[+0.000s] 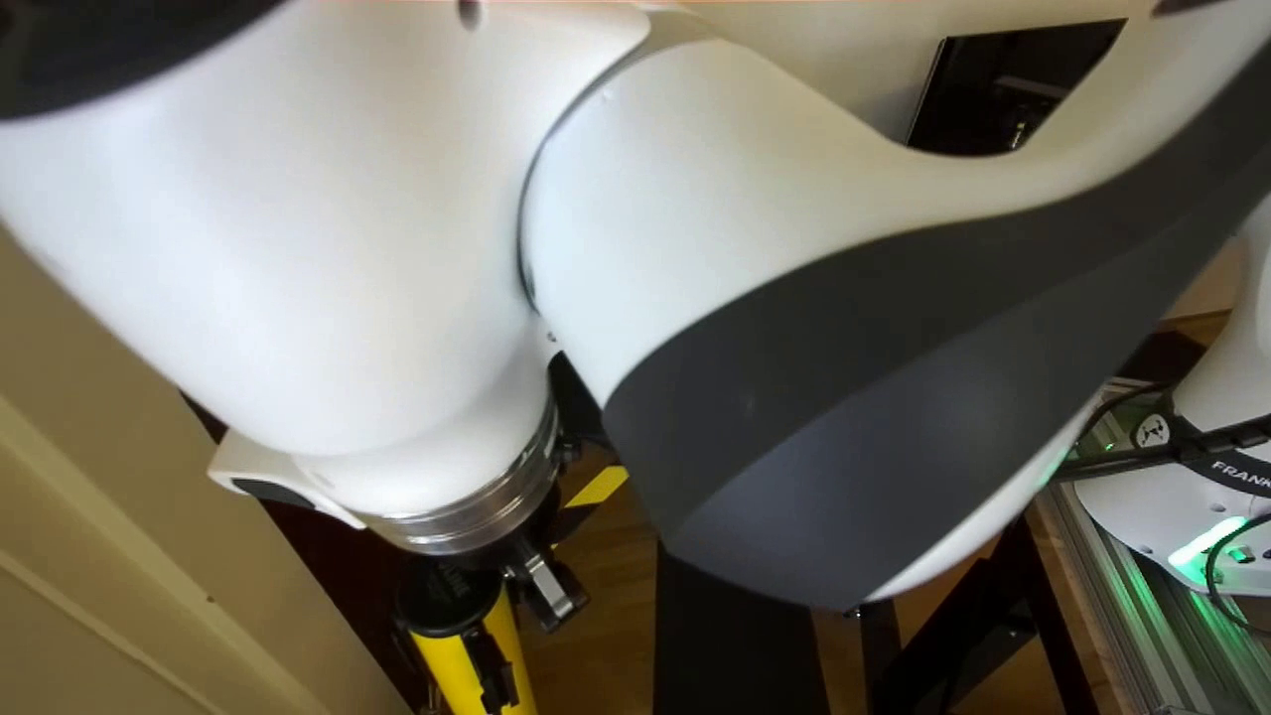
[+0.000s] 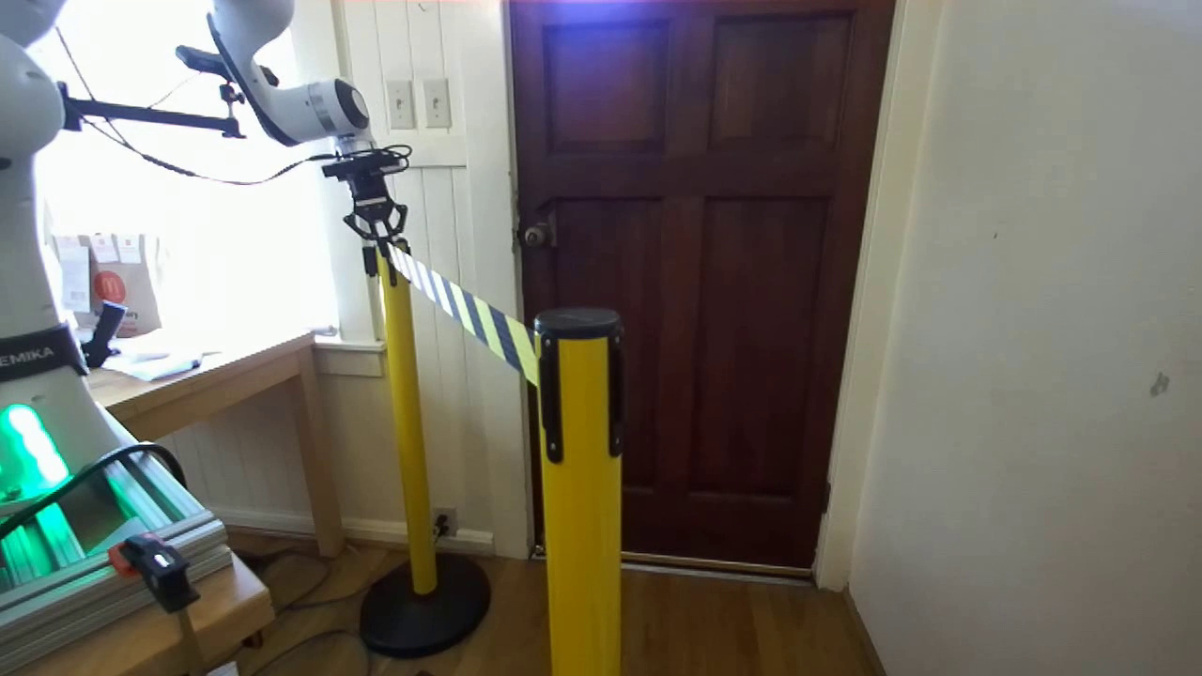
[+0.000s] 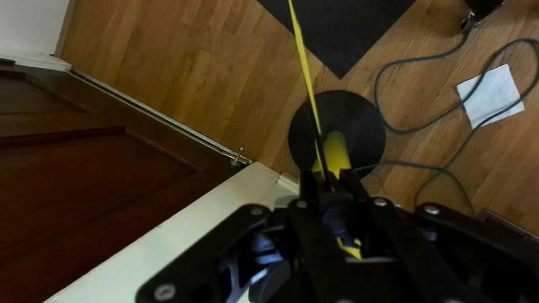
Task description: Pull out the barrier belt from the yellow stand on the right and attach it to the stand on the left.
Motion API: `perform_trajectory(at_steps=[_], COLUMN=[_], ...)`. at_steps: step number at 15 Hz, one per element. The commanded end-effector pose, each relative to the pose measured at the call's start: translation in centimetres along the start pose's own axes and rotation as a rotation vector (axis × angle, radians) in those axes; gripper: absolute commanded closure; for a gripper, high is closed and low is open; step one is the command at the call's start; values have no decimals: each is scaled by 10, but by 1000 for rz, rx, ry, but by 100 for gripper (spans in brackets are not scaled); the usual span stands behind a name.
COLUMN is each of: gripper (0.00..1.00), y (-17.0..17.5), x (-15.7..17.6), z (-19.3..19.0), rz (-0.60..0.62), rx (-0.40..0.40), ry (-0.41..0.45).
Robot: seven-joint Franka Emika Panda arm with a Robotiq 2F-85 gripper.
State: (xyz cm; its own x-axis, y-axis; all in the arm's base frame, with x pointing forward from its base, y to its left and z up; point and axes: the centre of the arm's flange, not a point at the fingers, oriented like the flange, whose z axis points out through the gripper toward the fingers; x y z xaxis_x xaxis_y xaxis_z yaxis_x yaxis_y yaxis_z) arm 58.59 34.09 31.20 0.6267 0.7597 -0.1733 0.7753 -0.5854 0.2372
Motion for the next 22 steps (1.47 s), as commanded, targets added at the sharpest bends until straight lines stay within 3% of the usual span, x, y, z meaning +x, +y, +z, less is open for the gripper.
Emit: perform_trajectory(at_steps=[1, 13, 22], gripper=[95, 95, 95], y=[-35, -21, -3], x=[-6, -45, -63], z=[42, 52, 64], rz=[35, 80, 61], rx=[-43, -7, 53], ry=[151, 377, 654])
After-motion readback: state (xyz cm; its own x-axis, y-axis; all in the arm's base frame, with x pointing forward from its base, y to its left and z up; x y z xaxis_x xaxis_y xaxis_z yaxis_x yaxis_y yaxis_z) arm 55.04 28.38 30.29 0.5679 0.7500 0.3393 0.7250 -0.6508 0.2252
